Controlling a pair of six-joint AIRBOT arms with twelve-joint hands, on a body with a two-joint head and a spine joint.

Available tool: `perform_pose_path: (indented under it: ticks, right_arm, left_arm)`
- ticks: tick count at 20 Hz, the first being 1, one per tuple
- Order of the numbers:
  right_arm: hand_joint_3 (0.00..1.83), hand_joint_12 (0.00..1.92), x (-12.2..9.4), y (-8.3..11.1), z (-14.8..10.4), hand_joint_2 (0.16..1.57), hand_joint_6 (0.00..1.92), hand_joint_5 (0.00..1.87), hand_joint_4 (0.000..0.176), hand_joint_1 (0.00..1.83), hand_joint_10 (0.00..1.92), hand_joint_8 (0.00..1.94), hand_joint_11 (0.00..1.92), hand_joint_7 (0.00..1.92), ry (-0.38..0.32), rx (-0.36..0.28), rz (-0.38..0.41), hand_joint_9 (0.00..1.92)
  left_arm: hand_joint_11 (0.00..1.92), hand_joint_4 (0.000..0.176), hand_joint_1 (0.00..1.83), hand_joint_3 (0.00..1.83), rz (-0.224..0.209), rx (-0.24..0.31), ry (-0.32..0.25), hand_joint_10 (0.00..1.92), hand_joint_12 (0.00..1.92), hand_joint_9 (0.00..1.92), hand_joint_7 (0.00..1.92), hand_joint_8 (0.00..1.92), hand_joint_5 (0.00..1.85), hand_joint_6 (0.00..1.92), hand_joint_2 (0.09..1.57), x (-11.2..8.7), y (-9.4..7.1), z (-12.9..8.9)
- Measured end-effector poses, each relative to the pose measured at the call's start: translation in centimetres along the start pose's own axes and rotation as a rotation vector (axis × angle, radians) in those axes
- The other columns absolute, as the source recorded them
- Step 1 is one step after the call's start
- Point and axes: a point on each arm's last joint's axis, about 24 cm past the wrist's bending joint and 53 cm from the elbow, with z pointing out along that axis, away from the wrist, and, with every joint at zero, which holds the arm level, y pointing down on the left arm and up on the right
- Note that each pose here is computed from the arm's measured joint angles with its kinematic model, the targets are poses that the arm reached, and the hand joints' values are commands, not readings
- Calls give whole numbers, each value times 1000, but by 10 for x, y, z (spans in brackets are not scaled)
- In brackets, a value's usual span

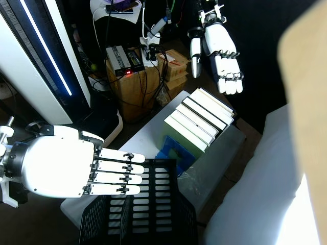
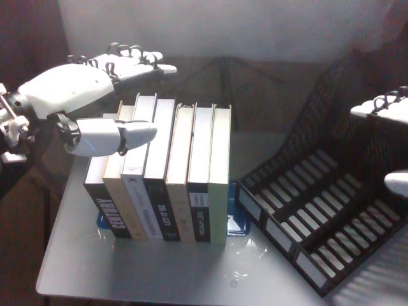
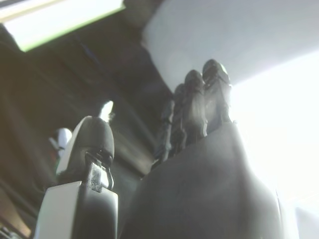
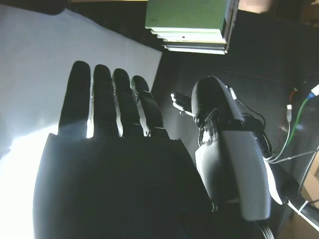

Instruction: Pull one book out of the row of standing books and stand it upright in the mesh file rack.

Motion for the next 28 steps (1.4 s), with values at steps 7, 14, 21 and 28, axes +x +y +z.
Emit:
perform_pose_path:
  ticks: [7,14,21,28]
  right_arm:
    - [7,0,6,-6,3,1270,0,0,0,256,0,0,0,0,11,12,4,0]
    - [4,0,12,-9,4,1274,0,0,0,250,0,0,0,0,20,19,14,0]
    - [4,0,17,-12,6,1285,0,0,0,345,0,0,0,0,23,26,33,0]
    - [3,0,17,-16,5,1287,0,0,0,359,0,0,0,0,20,39,46,0]
  left_arm:
    - [0,71,76,0,53,-56,107,0,0,0,0,0,181,41,1285,29,16,6]
    - [0,25,45,0,91,-105,178,0,0,0,0,0,433,40,1235,50,29,17]
    - [0,36,128,0,124,-184,215,0,0,0,0,0,492,21,1218,61,52,24]
    - [0,61,70,0,150,-191,254,0,0,0,0,0,486,5,1192,73,54,24]
